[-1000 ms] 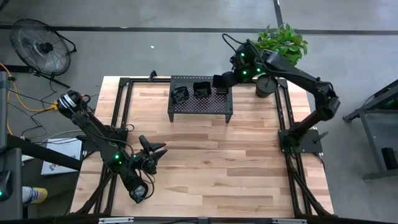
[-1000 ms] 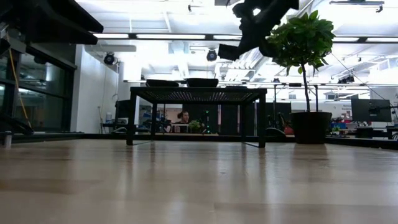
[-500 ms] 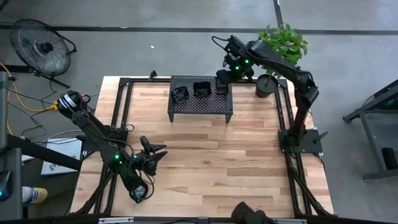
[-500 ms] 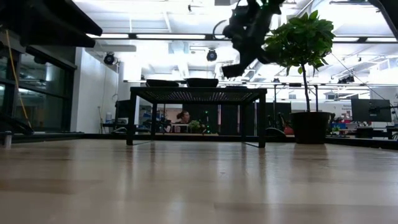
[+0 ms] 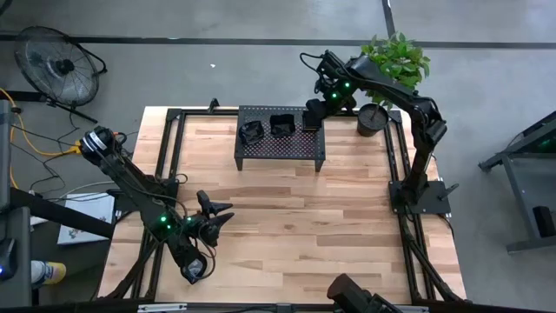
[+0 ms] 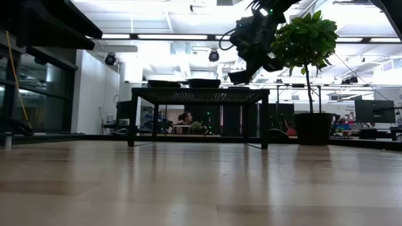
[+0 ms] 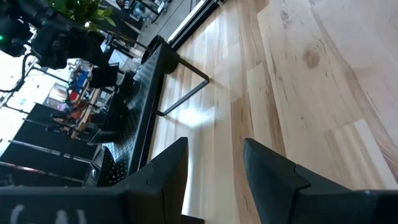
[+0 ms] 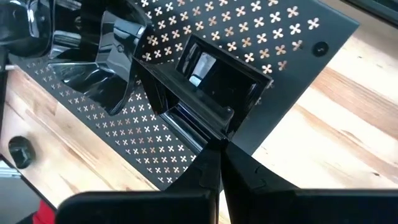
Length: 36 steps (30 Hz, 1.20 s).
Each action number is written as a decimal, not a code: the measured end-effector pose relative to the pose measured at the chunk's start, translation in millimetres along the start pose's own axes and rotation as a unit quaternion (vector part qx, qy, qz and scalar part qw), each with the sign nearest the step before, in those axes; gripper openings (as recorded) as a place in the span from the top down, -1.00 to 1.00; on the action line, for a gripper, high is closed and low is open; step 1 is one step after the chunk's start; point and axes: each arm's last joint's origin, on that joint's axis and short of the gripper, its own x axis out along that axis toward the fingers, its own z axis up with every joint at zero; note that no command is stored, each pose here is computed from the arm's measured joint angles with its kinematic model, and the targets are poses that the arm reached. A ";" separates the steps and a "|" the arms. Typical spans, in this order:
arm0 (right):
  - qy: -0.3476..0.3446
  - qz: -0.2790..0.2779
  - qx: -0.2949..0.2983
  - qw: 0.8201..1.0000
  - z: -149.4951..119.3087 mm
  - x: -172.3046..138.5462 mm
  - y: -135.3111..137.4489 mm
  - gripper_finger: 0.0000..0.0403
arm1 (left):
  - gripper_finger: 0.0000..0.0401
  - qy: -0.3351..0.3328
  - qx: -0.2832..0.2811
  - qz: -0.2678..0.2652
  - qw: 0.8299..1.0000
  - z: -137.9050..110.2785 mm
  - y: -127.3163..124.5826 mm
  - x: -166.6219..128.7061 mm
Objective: Pick & Place Mini shaped plates
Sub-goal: Stack the square plate on top of the square plate on the shelf
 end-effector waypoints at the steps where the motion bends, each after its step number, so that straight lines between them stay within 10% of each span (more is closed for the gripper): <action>1: -0.001 0.000 -0.003 1.000 0.2 -0.2 -0.2 1.00 | 0.25 0.000 0.000 0.000 1.000 0.0 0.0 0.0; 36: -0.016 0.003 -0.020 1.000 3.0 -0.4 1.0 1.00 | 0.25 0.000 -0.001 0.000 1.000 0.0 0.0 0.0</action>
